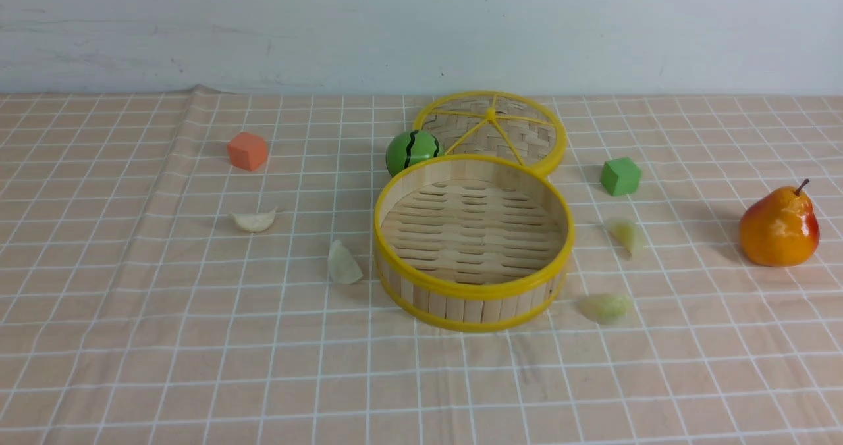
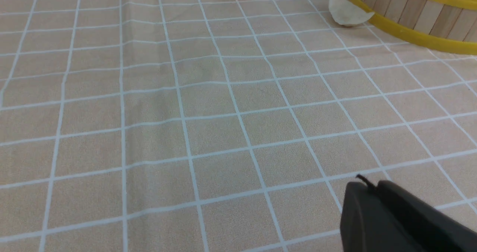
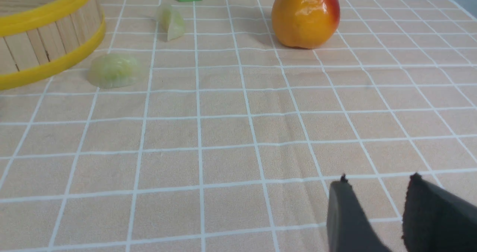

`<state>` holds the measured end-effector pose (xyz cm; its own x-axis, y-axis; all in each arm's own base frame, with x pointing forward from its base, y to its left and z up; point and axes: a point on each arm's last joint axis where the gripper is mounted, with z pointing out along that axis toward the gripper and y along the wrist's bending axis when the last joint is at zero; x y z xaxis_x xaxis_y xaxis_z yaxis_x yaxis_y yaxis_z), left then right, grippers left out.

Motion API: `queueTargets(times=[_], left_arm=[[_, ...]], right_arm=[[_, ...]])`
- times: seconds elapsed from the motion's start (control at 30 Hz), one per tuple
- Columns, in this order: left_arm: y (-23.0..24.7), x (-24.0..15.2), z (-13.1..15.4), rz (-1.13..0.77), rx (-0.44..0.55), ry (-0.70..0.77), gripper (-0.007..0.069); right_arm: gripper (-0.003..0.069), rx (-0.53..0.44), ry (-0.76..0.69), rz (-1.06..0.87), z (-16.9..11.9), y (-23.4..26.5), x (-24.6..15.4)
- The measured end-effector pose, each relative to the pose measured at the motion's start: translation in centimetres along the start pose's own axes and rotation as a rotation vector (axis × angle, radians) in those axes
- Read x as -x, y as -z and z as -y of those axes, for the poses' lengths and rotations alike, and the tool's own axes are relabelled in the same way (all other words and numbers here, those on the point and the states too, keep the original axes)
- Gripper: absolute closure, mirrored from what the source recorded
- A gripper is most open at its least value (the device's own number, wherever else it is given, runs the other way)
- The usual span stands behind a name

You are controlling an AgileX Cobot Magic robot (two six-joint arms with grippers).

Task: Put the dumplings into the steamer on the table with the brown tablecloth.
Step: 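Reach for and grasp a dumpling on the table with the left gripper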

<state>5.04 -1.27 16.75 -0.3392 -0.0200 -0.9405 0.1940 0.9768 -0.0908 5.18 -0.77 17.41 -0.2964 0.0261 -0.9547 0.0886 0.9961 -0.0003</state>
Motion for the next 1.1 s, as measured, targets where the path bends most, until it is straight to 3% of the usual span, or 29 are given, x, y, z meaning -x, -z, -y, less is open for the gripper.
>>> queueTargets(times=[0.77,1.1], left_arm=[[0.0,0.1,0.0,0.011,0.002,-0.006,0.0589],[0.2,2.1,0.0,0.228,-0.002,-0.010,0.0587]], right_arm=[[0.0420,0.000,0.000,0.000,0.0,0.0,0.0],[0.0420,0.000,0.000,0.000,0.0,0.0,0.0]])
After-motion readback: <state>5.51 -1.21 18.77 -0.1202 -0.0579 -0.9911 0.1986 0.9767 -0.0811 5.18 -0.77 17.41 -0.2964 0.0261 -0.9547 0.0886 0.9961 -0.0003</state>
